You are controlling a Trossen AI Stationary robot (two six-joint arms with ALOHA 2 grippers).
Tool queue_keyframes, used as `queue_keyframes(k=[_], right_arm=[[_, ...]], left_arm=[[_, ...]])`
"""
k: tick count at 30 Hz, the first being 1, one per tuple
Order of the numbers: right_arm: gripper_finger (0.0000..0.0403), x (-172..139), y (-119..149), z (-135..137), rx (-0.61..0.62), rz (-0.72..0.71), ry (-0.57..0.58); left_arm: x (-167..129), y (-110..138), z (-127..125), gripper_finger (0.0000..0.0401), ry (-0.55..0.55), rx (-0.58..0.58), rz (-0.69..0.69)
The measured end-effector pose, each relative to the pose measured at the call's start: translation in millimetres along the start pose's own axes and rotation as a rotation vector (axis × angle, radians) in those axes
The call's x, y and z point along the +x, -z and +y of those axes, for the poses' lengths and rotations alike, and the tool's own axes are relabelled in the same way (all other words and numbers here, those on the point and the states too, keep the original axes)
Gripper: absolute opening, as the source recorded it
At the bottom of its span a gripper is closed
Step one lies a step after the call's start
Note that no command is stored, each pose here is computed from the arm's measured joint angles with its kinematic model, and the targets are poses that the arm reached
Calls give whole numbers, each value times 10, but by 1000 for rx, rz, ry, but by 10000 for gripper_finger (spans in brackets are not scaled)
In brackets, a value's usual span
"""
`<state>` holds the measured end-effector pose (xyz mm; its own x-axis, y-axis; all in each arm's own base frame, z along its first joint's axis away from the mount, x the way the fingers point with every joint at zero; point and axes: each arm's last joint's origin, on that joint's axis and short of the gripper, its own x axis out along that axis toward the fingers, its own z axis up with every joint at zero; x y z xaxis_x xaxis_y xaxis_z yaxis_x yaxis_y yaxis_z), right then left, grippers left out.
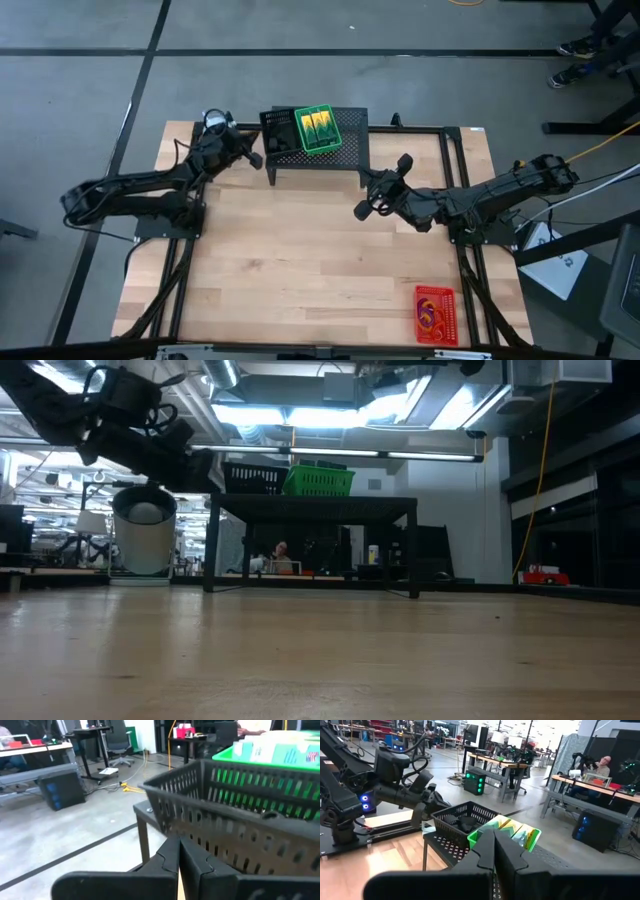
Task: Pick & Place Office Desk Supplies
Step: Adjust the black bin on the shelf
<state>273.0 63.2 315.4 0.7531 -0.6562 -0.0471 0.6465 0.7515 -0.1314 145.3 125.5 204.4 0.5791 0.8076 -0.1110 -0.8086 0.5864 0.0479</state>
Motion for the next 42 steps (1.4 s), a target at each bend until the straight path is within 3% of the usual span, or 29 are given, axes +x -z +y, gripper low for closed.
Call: queue_keyframes(k=[16, 25, 42], right_arm=[[0, 0, 0, 1, -7, 0, -3], [0, 0, 0, 10, -8, -2, -34], [0, 1, 0, 9, -8, -2, -34]], left_arm=[[353, -112, -90, 1, 55, 27, 51], [387, -90, -33, 1, 35, 52, 62], [403, -124, 22, 1, 108, 45, 24]])
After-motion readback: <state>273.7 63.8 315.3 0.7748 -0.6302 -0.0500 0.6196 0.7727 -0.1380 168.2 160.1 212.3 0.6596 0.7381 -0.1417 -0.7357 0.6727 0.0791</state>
